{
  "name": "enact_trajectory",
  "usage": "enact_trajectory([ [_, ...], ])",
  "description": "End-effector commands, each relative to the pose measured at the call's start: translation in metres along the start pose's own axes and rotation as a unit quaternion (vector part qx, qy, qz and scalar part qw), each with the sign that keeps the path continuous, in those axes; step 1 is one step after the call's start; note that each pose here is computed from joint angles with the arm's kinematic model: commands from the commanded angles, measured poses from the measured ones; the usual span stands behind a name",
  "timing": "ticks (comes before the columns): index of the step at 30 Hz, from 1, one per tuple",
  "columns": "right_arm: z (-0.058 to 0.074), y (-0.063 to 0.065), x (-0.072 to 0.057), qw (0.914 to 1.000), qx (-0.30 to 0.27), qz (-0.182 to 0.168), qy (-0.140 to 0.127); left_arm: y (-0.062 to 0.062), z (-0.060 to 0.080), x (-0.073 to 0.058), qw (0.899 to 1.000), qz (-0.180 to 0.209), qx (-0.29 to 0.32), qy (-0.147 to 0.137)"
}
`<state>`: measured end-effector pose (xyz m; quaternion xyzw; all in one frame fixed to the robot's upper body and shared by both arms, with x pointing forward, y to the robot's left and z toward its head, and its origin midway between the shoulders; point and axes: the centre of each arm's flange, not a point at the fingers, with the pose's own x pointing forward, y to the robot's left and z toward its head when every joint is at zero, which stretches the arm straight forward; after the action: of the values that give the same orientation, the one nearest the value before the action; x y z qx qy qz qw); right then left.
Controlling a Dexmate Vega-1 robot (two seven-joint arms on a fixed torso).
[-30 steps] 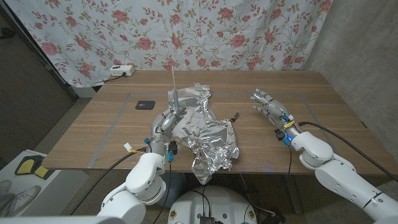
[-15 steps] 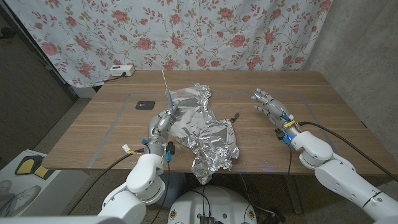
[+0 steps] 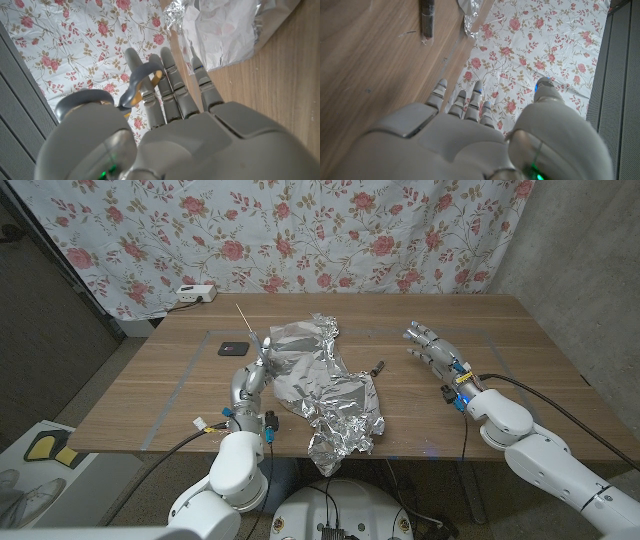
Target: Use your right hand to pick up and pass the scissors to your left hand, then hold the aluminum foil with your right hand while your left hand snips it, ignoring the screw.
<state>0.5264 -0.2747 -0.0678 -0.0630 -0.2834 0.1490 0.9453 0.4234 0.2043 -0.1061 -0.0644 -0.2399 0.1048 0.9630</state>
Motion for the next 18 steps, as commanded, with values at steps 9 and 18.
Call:
enact_trajectory([
  [9,0.006,-0.001,0.004,1.0,-0.006,0.005,0.001,0.014,0.008,0.012,0.992,-0.03,0.12,0.031],
  [18,0.007,-0.002,0.008,0.9997,-0.016,0.014,0.007,0.022,0.011,0.01,0.979,-0.07,0.168,0.091],
])
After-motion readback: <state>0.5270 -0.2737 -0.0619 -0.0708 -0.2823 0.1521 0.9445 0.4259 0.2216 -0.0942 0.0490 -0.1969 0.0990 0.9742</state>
